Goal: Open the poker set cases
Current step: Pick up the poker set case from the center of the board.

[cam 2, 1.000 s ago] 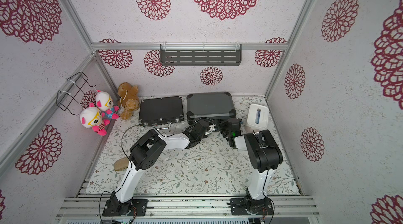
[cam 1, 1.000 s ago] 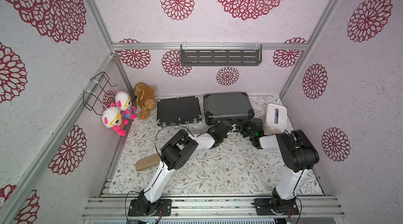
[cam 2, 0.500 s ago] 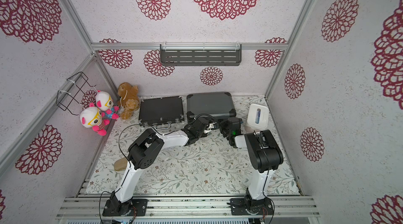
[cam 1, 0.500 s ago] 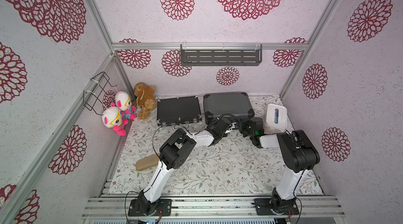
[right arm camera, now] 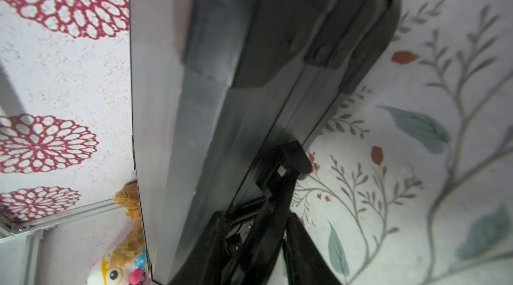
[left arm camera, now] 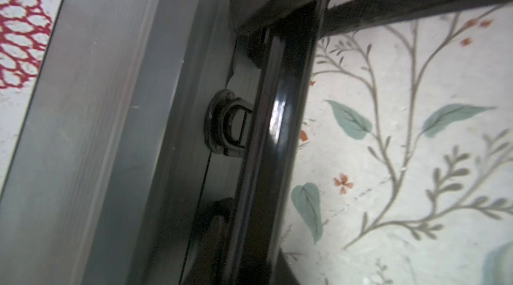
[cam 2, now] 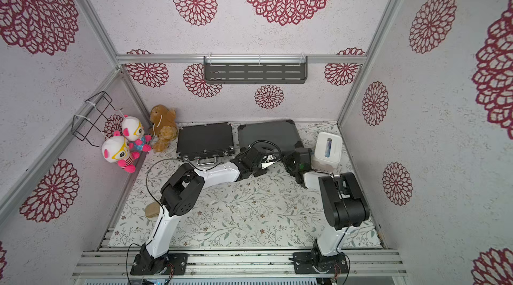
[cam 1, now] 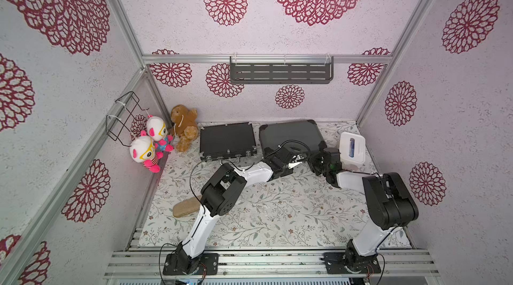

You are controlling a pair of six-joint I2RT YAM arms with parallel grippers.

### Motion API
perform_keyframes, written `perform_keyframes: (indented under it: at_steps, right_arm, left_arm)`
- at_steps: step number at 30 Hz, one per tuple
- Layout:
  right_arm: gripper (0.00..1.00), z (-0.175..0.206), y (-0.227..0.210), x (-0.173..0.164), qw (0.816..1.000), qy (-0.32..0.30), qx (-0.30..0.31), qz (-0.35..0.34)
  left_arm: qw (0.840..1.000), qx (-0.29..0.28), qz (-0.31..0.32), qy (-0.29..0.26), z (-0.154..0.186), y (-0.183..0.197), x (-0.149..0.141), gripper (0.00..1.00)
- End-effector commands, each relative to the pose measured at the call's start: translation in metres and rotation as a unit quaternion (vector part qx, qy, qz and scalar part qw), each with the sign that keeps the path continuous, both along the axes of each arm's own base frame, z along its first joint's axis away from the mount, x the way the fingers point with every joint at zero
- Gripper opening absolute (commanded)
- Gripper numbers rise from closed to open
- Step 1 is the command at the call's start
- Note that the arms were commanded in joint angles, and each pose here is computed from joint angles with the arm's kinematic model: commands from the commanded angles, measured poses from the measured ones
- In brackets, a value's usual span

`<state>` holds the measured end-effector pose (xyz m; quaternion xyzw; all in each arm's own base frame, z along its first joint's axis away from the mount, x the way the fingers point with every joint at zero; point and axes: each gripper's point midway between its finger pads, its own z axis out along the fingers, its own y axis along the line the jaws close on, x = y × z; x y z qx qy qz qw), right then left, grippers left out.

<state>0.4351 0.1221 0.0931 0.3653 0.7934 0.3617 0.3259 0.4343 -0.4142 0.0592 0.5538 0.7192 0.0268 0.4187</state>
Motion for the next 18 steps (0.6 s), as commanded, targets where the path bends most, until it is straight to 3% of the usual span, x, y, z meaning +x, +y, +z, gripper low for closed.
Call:
perform_keyframes:
  at_steps: [1,7,11,15,18]
  right_arm:
    - [0.42,0.07,0.006,0.0,0.989,-0.12,-0.053,0.064]
    - [0.45,0.075,-0.011,-0.027,0.984,-0.119,-0.114,0.06]
    - [0.42,0.047,-0.033,-0.054,0.983,-0.064,-0.169,0.041]
    - [0.41,0.028,-0.038,-0.074,0.983,-0.044,-0.174,0.043]
    - [0.41,0.019,-0.03,-0.081,0.987,-0.046,-0.145,0.056]
  left_arm:
    - [0.995,-0.091,-0.011,0.028,0.038,-0.022,-0.004,0.0]
    - [0.994,-0.105,0.003,0.039,0.042,-0.023,-0.001,0.0]
    - [0.991,-0.123,0.026,0.043,0.05,-0.023,0.005,0.0]
    - [0.987,-0.141,0.045,0.056,0.062,-0.026,0.008,0.0]
    - [0.982,-0.167,0.055,0.063,0.079,-0.03,0.01,0.0]
